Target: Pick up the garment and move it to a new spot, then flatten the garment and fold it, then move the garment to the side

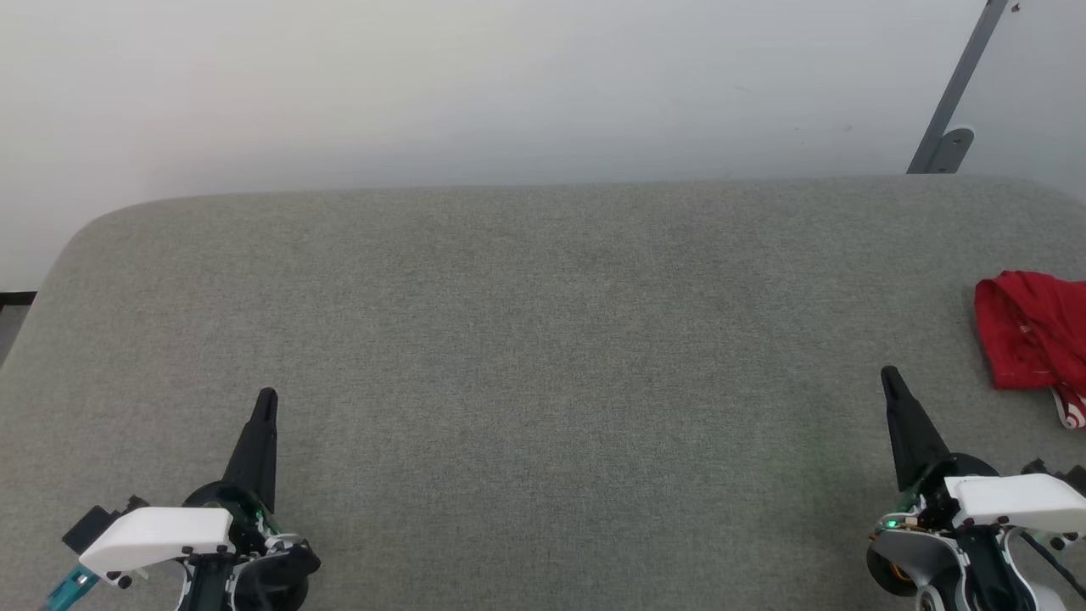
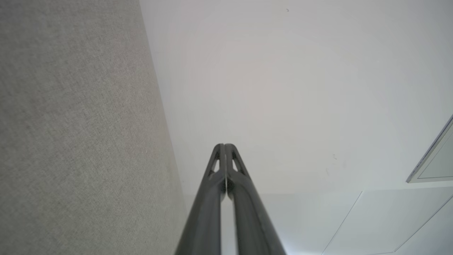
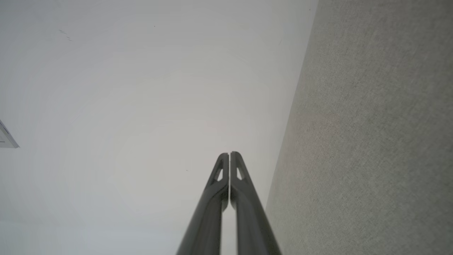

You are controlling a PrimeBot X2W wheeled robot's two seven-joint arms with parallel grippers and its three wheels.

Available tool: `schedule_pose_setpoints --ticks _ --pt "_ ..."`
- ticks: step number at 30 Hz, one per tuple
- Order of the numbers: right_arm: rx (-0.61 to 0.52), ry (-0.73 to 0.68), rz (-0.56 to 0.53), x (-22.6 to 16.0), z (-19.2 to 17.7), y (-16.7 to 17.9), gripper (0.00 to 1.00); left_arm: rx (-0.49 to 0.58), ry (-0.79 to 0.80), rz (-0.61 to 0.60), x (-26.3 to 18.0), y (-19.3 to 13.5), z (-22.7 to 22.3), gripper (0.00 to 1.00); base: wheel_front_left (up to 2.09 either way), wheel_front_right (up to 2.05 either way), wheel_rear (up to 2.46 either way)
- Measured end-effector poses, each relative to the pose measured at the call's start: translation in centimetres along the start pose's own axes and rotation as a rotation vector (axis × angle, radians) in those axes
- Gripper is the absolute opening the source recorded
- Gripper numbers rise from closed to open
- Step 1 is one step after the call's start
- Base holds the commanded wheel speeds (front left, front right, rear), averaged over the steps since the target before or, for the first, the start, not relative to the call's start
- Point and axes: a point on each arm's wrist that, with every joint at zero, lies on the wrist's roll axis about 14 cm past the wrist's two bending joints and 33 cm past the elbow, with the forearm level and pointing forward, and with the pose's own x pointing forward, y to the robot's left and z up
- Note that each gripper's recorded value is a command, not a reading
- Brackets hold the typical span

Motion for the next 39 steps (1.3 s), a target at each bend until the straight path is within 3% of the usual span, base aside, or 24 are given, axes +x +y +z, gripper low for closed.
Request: schedule_pose_setpoints --ticks 39 --pt "0.000 0.000 0.000 0.00 -0.02 -0.01 0.00 -0.001 0.001 0.000 -0.01 0.01 0.03 0.00 0.00 0.00 0.00"
